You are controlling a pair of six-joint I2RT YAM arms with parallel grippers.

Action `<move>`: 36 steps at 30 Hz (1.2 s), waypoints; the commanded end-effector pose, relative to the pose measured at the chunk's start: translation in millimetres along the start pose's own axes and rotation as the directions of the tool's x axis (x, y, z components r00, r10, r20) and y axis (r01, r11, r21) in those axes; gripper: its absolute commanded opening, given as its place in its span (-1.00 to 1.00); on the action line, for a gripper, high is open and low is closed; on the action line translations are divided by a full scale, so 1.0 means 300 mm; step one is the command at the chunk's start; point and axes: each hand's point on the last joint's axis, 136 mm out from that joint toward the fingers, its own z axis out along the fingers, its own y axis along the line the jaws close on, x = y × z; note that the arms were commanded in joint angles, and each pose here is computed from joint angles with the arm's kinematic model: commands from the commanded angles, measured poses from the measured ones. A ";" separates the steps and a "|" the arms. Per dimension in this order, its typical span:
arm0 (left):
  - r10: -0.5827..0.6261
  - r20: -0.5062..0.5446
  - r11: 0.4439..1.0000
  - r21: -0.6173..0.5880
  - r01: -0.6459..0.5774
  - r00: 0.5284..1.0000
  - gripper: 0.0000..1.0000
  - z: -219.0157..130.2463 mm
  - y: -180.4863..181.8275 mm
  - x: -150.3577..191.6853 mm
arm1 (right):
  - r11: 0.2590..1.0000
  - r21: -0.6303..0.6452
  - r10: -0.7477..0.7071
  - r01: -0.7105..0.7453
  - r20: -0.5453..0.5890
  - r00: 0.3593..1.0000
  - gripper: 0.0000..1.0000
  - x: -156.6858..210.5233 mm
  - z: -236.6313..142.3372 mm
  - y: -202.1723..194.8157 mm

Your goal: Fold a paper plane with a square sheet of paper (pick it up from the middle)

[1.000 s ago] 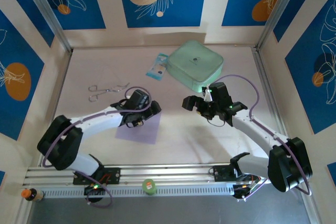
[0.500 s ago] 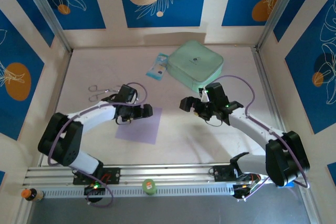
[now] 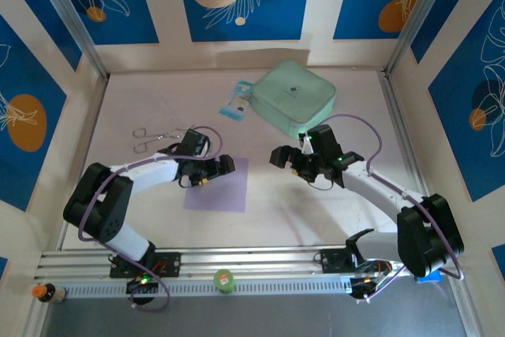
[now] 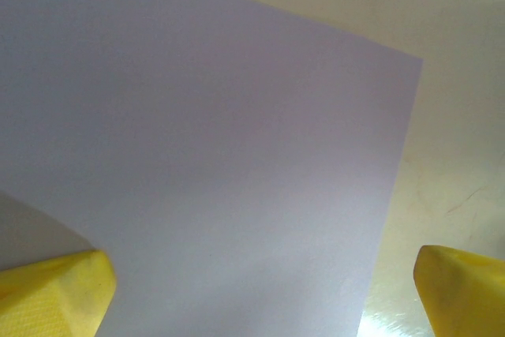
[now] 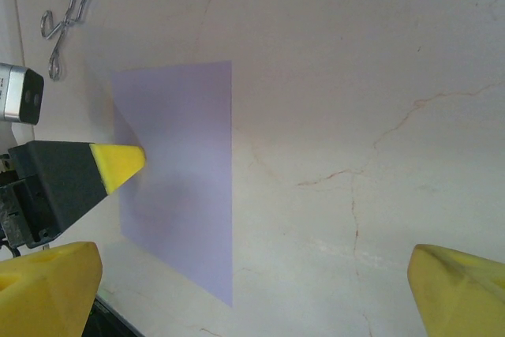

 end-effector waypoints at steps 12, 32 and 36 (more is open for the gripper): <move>-0.116 0.007 0.991 -0.060 0.116 0.993 1.00 0.045 -0.019 0.107 | 1.000 0.012 0.029 -0.029 -0.002 1.000 1.00 -0.006 -0.012 0.014; 0.403 0.130 0.908 -0.177 -0.379 0.906 1.00 -0.191 -0.117 -0.024 | 1.000 -0.025 0.017 -0.016 0.029 0.999 1.00 -0.022 -0.035 0.050; 0.409 0.124 0.909 -0.135 -0.393 0.904 1.00 -0.188 -0.142 -0.019 | 0.999 -0.028 0.019 -0.018 0.029 0.999 1.00 -0.028 -0.035 0.057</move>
